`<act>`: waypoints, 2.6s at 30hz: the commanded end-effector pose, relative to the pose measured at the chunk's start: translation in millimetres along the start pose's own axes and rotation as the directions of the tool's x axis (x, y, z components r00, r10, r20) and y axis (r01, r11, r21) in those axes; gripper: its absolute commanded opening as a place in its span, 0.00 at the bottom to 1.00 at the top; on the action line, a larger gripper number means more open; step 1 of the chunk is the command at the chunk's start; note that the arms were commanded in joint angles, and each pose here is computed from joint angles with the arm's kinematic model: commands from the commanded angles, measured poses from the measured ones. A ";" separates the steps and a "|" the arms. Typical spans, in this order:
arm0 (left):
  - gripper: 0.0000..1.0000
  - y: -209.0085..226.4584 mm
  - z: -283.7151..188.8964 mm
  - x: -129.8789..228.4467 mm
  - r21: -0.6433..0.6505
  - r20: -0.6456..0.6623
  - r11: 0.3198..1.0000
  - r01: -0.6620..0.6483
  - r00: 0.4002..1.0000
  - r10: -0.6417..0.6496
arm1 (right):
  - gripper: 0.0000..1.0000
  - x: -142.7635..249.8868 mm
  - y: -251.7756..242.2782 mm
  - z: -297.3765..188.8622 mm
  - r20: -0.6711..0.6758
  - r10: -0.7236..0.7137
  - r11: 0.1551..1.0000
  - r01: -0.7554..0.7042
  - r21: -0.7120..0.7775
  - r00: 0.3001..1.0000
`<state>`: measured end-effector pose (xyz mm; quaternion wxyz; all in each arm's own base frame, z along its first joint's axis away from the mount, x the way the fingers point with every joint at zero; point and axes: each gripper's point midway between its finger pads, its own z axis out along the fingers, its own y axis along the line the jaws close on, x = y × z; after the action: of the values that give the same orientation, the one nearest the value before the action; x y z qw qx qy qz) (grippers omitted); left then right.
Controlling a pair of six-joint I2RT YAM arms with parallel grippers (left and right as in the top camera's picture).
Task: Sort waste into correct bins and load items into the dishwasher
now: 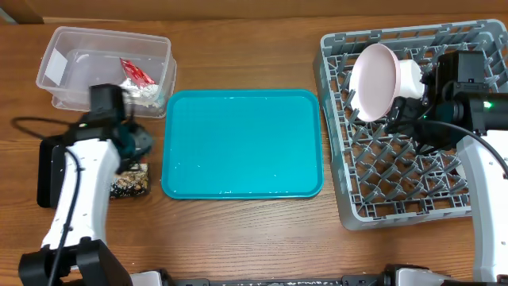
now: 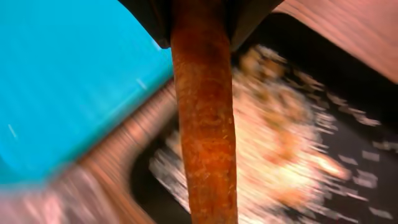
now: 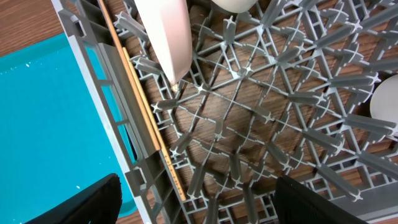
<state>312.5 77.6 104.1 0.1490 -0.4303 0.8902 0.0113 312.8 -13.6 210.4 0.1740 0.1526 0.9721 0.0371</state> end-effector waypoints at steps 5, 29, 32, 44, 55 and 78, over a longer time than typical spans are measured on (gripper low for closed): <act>0.22 59.7 5.7 -47.9 -0.120 0.097 0.987 0.108 0.991 -0.096 | 0.80 -3.9 0.9 -3.2 0.013 -0.004 1.000 0.004 -0.008 1.000; 0.22 123.7 112.8 -34.2 -0.356 -0.094 0.926 0.130 0.980 -0.173 | 0.80 -3.9 0.9 -3.2 0.013 -0.004 1.000 0.004 -0.008 1.000; 0.50 123.2 113.1 -35.3 -0.352 -0.094 0.928 0.123 0.982 -0.165 | 0.80 -3.8 0.9 -3.2 0.013 -0.004 1.000 0.004 -0.008 1.000; 0.67 89.4 36.8 -84.8 -0.218 0.011 0.962 0.164 0.986 -0.166 | 0.81 -5.0 1.2 -3.2 0.018 -0.004 1.000 0.005 -0.009 1.000; 0.79 -35.7 -20.2 -46.7 0.206 0.014 0.928 -0.312 0.949 0.316 | 0.92 -17.6 33.5 -6.2 0.067 -0.057 0.981 0.068 -0.181 0.996; 0.99 1.6 -72.1 103.6 0.198 -0.400 0.772 -0.604 0.670 0.626 | 1.00 46.4 39.5 23.6 -0.235 -0.205 0.962 0.153 -0.224 0.950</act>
<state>235.0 -6.3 127.4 -0.1038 -0.1177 0.9860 -0.0561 296.6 50.8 178.6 0.0602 0.0188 0.9836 0.1688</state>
